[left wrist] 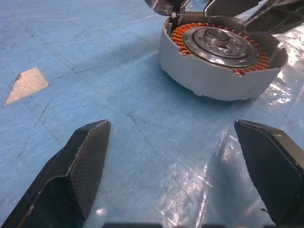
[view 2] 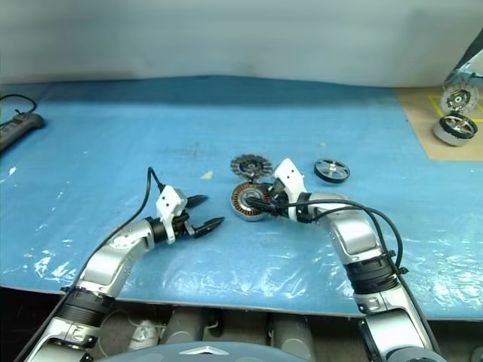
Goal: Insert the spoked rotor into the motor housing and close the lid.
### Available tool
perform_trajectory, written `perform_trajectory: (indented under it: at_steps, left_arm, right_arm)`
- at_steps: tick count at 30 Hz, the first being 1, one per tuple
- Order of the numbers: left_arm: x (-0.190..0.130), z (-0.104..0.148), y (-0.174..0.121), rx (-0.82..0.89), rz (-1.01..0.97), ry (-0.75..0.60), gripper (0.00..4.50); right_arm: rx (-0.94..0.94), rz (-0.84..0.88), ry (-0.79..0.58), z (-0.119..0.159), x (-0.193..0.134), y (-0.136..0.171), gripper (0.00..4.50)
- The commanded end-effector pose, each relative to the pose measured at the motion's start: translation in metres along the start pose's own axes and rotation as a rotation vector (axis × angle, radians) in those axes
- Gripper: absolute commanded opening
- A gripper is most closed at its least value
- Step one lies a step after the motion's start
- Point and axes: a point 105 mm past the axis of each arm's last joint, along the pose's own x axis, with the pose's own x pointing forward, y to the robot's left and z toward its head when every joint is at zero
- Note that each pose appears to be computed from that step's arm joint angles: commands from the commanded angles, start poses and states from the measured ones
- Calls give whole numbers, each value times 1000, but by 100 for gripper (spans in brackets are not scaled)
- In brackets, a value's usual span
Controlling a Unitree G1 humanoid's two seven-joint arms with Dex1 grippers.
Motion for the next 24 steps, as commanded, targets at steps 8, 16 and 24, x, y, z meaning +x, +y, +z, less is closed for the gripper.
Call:
perform_trajectory:
  at_steps: [8,16,24]
  left_arm:
    - [4,7,-10,20,-15,-26,450]
    - [5,11,-14,24,-14,-32,450]
    - [9,18,-20,25,-18,-40,450]
  right_arm:
    - [-152,22,7,23,6,2,5]
    - [-301,69,131,27,-4,-3,5]
    - [-351,134,160,26,-5,5,5]
